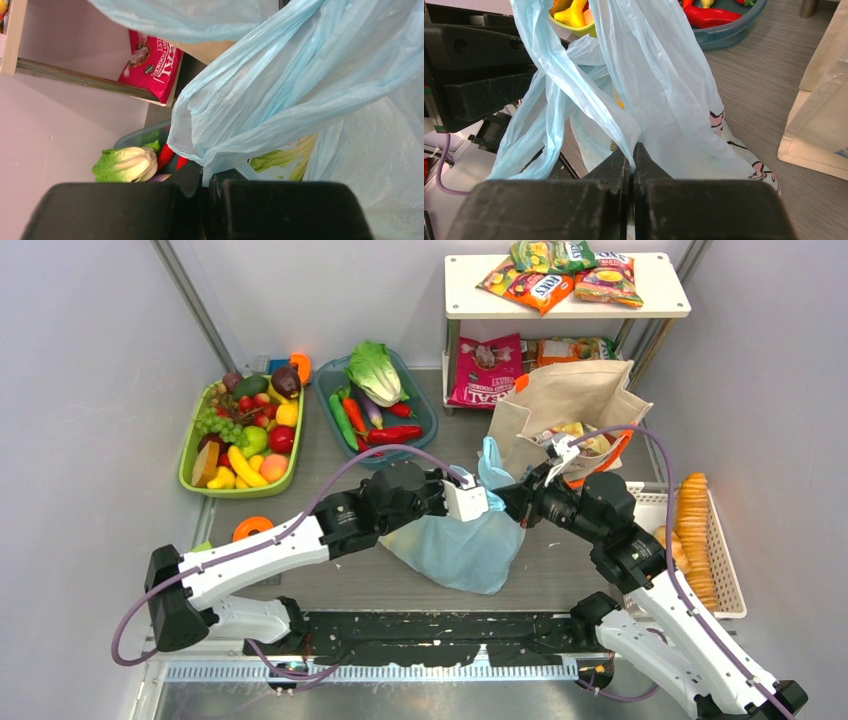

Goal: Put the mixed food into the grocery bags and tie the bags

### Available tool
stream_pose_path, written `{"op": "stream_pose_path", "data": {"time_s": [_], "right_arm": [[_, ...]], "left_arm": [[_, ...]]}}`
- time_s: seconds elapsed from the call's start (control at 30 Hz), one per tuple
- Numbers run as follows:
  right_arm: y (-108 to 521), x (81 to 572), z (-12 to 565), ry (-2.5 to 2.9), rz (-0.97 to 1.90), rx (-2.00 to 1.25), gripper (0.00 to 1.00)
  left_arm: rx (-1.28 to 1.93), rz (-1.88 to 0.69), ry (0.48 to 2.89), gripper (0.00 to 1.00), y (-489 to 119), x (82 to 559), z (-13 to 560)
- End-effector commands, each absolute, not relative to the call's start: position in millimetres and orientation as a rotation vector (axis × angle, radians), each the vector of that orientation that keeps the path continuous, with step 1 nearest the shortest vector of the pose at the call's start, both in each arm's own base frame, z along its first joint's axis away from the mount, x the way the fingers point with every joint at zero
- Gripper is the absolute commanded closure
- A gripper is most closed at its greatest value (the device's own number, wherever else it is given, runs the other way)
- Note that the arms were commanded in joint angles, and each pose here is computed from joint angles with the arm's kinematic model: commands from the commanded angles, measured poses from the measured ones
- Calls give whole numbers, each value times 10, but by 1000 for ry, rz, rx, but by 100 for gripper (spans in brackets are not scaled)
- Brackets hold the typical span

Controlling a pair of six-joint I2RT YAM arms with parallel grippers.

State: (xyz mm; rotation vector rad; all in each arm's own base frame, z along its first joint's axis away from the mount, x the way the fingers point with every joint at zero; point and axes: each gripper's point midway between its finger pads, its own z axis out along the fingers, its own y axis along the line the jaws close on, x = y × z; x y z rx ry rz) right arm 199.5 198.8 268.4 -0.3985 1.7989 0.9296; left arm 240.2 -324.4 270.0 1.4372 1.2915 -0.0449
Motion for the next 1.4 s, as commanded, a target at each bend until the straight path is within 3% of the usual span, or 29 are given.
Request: {"op": "stream_pose_path", "data": {"time_s": [0.0, 0.2, 0.3, 0.6, 0.77, 1.03, 1.37], "right_arm": [[2045, 1964, 2873, 1715, 958, -451, 93], [2070, 1873, 2823, 1719, 976, -517, 79], [2091, 1815, 2764, 1723, 991, -559, 55], [2041, 1722, 2645, 1722, 982, -582, 23], [2050, 1640, 2648, 1696, 1016, -597, 20], [2036, 1503, 2796, 1568, 1058, -612, 9], [2085, 1680, 2902, 1597, 1058, -543, 8]], "left_arm": [[1389, -47, 1232, 100, -3375, 2433, 3028], [1399, -50, 1240, 100, -3446, 2434, 3000], [1394, -49, 1260, 100, -3466, 2445, 2974], [1379, -52, 1288, 100, -3469, 2456, 2974], [1373, -63, 1291, 100, -3477, 2448, 2984], [1395, -45, 1308, 100, -3500, 2462, 2939], [1413, -6, 1295, 100, -3541, 2422, 2940]]}}
